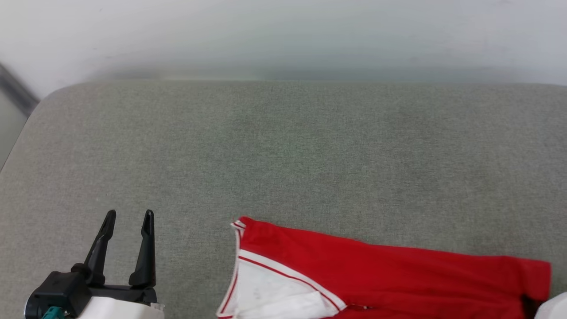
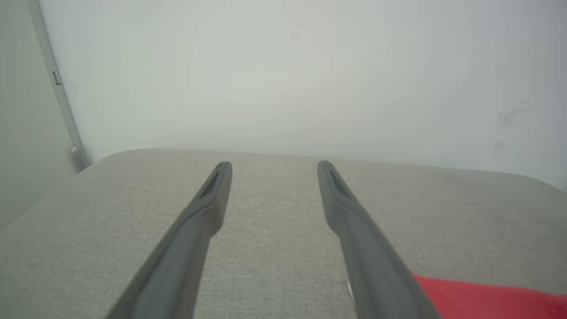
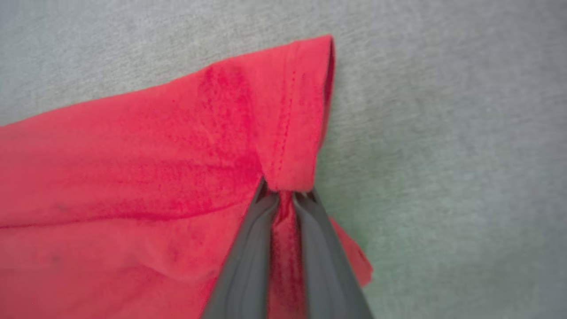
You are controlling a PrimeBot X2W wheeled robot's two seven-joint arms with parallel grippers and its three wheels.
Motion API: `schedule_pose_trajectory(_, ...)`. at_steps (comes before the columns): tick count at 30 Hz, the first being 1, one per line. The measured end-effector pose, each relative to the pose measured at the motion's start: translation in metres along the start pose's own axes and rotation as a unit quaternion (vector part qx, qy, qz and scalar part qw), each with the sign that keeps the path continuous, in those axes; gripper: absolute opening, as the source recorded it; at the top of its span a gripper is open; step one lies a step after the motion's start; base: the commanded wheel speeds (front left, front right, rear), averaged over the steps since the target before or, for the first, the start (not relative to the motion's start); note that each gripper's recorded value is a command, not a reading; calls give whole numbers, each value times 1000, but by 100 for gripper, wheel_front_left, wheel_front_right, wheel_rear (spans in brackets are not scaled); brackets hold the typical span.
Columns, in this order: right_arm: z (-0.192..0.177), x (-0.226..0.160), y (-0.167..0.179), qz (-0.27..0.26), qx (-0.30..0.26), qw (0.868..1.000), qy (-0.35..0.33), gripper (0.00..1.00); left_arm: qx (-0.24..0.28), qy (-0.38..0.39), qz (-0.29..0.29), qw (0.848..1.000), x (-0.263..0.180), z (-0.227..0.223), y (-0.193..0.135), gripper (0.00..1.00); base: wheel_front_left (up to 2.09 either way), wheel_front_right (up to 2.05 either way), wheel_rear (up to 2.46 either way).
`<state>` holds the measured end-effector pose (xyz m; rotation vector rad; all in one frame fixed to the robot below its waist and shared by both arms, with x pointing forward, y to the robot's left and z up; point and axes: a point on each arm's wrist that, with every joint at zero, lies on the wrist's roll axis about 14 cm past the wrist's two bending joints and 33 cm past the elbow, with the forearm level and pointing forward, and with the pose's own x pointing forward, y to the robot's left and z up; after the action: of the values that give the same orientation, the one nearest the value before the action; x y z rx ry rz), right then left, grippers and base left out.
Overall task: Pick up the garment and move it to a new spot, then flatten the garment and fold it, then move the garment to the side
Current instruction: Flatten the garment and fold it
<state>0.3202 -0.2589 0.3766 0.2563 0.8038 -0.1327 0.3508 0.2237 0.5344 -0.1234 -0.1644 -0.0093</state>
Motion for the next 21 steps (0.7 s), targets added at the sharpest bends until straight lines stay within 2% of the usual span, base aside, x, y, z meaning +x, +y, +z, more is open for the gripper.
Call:
schedule_pose_trajectory(6,27,-14,-23,-27,-16,999,-44,0,-2,2,-2,1000,-9,1,-2,100,0,0,0)
schedule_pose_trajectory(9,35,-23,-16,-14,-19,998,-58,0,-2,-7,-5,1000,-11,6,-4,100,0,0,0)
schedule_pose_trajectory(15,38,-43,32,60,-40,996,-61,0,-5,-15,-9,1000,-18,11,-7,100,0,0,0)
schedule_pose_trajectory(21,28,-66,96,155,-48,986,-45,0,-9,-22,-6,1000,-23,16,-6,100,0,0,0)
